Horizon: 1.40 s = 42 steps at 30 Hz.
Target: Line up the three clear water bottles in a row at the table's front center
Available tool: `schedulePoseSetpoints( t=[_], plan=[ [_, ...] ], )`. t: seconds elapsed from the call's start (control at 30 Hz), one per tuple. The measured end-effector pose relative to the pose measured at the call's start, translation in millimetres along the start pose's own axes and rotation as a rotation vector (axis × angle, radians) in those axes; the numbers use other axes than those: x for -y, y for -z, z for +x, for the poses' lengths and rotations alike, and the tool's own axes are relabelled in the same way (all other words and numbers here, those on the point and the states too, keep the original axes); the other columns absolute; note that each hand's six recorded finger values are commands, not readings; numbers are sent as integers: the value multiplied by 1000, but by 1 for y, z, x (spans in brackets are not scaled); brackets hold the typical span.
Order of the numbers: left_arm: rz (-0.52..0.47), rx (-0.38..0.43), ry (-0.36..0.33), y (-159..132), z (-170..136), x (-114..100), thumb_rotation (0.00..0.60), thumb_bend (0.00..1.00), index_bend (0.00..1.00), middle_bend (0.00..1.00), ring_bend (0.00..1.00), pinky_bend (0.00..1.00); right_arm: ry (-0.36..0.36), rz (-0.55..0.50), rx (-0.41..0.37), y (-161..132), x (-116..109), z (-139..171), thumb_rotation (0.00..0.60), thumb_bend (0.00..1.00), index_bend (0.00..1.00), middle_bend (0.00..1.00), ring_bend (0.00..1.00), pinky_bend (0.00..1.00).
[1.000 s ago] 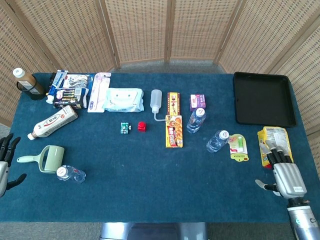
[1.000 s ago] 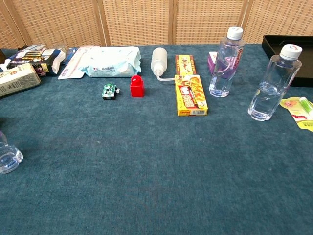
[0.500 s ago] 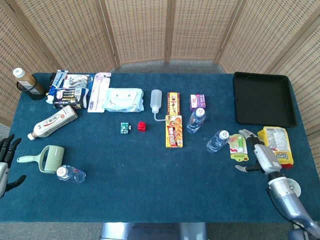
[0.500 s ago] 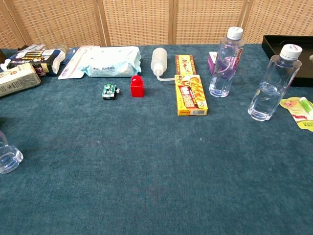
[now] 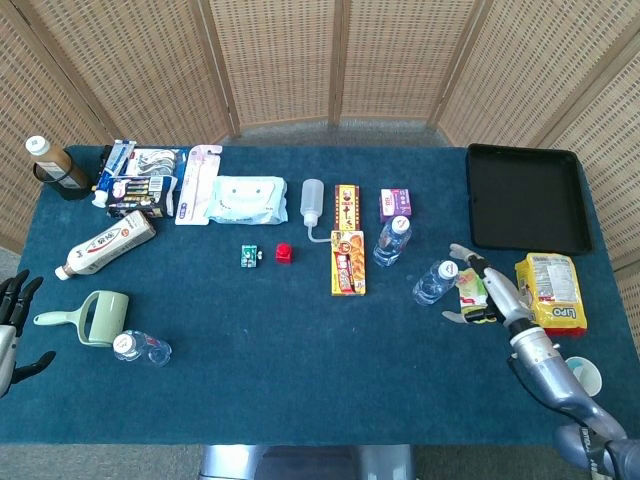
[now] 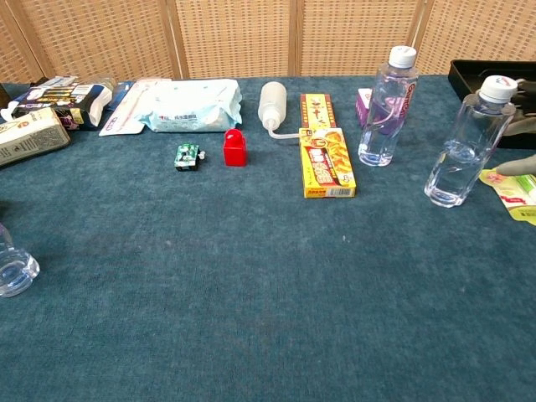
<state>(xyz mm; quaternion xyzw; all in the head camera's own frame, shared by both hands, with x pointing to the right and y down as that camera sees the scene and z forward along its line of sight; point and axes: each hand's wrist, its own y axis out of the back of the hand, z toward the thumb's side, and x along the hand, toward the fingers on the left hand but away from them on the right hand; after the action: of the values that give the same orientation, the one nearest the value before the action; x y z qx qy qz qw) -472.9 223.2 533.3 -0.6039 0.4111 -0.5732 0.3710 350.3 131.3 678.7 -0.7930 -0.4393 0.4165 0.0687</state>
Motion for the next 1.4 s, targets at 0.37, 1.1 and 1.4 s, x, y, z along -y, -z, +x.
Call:
schedulePoseSetpoints(
  t=[0.37, 1.1, 1.4],
  plan=[
    [-10, -18, 1, 5, 2, -1, 600, 55, 0, 0, 0, 44, 7, -55, -25, -9, 15, -24, 600, 22, 297, 446, 360, 232],
    [-12, -9, 18, 1, 2, 2, 600, 55, 0, 0, 0, 44, 20, -90, -218, -60, 34, 5, 600, 258, 523, 690, 577, 389],
    [-10, -5, 30, 1, 3, 5, 600, 55, 0, 0, 0, 44, -125, 16, -358, -106, 83, 2, 600, 258, 524, 691, 576, 389]
  ],
)
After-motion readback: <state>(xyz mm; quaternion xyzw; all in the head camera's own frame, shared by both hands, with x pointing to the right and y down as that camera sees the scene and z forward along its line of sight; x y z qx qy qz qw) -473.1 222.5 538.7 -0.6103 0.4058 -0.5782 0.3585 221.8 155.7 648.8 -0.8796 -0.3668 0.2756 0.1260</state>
